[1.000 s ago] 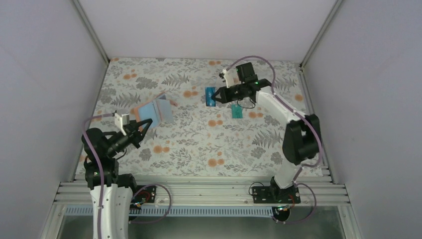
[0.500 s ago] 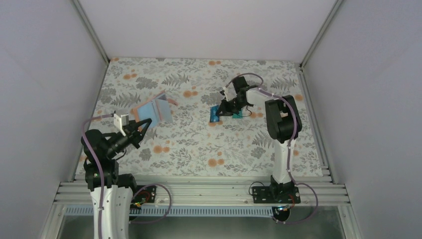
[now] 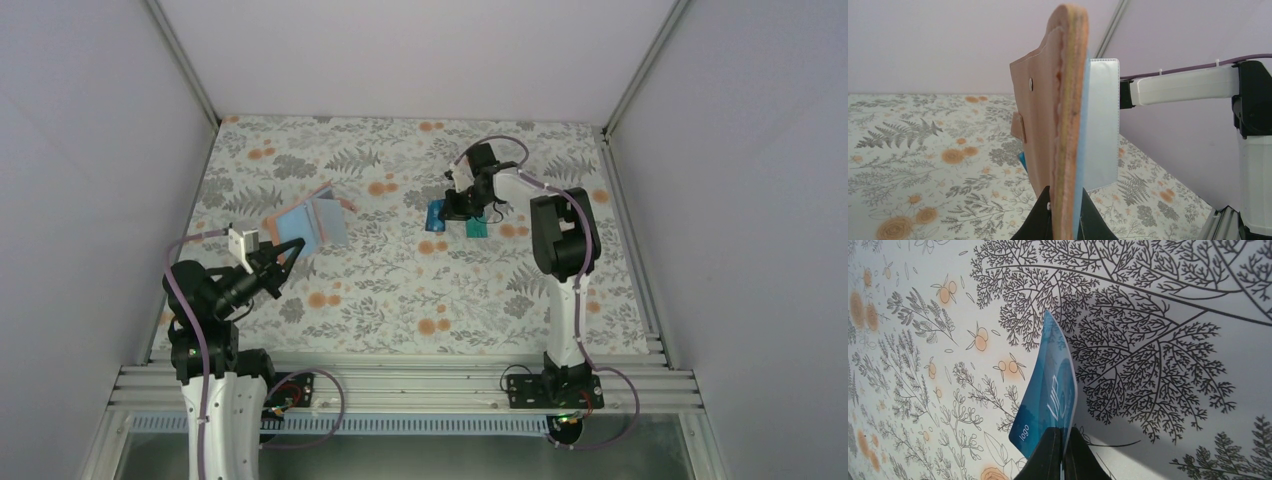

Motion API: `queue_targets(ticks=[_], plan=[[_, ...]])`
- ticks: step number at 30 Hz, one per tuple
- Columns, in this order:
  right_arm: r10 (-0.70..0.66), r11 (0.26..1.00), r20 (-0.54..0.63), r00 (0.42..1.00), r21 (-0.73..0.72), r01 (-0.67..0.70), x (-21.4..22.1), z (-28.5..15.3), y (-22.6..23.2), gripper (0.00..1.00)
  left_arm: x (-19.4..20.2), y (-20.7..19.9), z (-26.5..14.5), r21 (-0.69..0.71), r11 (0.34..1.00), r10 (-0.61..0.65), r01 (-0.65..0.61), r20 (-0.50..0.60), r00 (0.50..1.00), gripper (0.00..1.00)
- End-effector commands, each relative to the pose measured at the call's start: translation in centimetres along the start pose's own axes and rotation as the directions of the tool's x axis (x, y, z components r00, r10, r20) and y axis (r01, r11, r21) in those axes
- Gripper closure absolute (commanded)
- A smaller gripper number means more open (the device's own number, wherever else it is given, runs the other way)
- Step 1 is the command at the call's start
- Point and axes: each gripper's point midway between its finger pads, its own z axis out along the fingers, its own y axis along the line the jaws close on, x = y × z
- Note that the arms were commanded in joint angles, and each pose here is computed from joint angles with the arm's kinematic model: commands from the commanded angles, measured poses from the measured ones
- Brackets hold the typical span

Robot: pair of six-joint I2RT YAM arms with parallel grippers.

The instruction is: Take the credit cards out of the card holder

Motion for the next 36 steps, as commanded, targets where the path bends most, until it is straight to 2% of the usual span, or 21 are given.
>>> queue_targets(ticks=[1, 9, 18, 22, 30, 34, 36], plan=[[0.037, 0.984, -0.139, 0.990, 0.179, -0.012, 3.9, 1.2, -4.9, 0.96, -0.7, -0.2, -0.2, -0.004, 0.999, 0.032, -0.032, 0.024, 0.999, 0.98], [0.030, 0.971, -0.201, 0.979, 0.237, 0.019, 6.4, 0.1, -5.7, 0.96, -0.8, -0.1, -0.1, -0.003, 1.000, 0.025, -0.025, 0.023, 0.999, 0.97], [0.032, 0.972, -0.223, 0.974, 0.233, 0.022, 6.4, 0.2, -5.7, 0.93, -0.9, -0.1, -0.1, -0.004, 1.000, 0.027, -0.027, 0.020, 0.999, 0.97], [0.021, 0.970, -0.203, 0.979, 0.242, 0.029, 6.2, -0.2, -5.6, 0.86, -0.9, -0.1, 0.0, -0.003, 1.000, 0.029, -0.028, 0.026, 0.999, 0.98], [0.042, 0.962, -0.112, 0.993, 0.274, -0.010, 4.4, -1.0, -5.6, 0.64, -1.0, -0.2, -0.1, -0.004, 1.000, 0.030, -0.030, 0.028, 0.999, 0.98], [0.034, 0.954, -0.061, 0.998, 0.299, -0.015, 3.3, -2.8, -4.8, 0.61, -0.9, -0.1, -0.1, -0.001, 1.000, 0.023, -0.023, 0.025, 0.999, 0.98], [-0.014, 0.952, -0.008, 1.000, 0.304, 0.015, 2.0, -4.5, -3.2, 0.60, -0.8, -0.3, -0.1, 0.010, 1.000, 0.026, -0.027, 0.025, 0.999, 0.98]])
